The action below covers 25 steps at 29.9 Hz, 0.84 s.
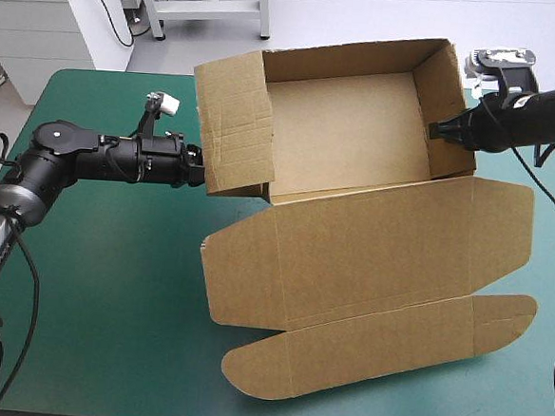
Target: Fold the box
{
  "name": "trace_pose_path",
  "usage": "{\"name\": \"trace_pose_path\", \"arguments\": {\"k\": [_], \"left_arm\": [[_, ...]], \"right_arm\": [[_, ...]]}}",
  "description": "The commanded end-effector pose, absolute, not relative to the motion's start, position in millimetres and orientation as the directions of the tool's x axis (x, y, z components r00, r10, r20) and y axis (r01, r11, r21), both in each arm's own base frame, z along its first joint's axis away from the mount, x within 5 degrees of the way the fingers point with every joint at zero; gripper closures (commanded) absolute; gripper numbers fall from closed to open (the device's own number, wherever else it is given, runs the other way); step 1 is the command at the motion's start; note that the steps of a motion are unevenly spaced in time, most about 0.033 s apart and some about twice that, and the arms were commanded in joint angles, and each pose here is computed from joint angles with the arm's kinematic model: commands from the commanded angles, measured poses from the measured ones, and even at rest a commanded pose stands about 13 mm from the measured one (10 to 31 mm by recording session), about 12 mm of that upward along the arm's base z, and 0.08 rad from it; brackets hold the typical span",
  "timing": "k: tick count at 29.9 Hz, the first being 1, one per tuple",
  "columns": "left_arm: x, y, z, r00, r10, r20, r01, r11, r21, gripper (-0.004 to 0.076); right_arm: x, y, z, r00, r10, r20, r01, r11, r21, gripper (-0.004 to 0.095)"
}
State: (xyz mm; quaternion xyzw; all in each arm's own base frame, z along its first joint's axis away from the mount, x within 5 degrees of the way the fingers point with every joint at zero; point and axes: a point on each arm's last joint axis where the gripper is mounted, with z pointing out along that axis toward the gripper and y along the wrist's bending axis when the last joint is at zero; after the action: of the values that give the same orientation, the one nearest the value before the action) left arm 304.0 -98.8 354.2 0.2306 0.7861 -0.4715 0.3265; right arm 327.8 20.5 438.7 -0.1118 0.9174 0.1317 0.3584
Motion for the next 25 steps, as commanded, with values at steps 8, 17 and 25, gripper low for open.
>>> {"name": "trace_pose_path", "arguments": {"k": [8, 17, 25], "left_arm": [[291, -106, 397, -0.608, -0.103, -0.787, 0.751, 0.247, -0.613, 0.0719], [289, -106, 402, -0.598, -0.111, -0.793, 0.762, 0.226, -0.607, 0.0598], [290, -106, 408, -0.579, -0.158, -0.8, 0.776, 0.195, -0.6, 0.0257]], "right_arm": [[315, 21, 465, -0.638, -0.08, -0.766, -0.296, 0.944, 0.147, 0.0927], [314, 22, 465, -0.639, -0.074, -0.766, -0.298, 0.941, 0.158, 0.0927], [314, 30, 466, -0.633, -0.083, -0.77, -0.323, 0.932, 0.165, 0.0927]]}}
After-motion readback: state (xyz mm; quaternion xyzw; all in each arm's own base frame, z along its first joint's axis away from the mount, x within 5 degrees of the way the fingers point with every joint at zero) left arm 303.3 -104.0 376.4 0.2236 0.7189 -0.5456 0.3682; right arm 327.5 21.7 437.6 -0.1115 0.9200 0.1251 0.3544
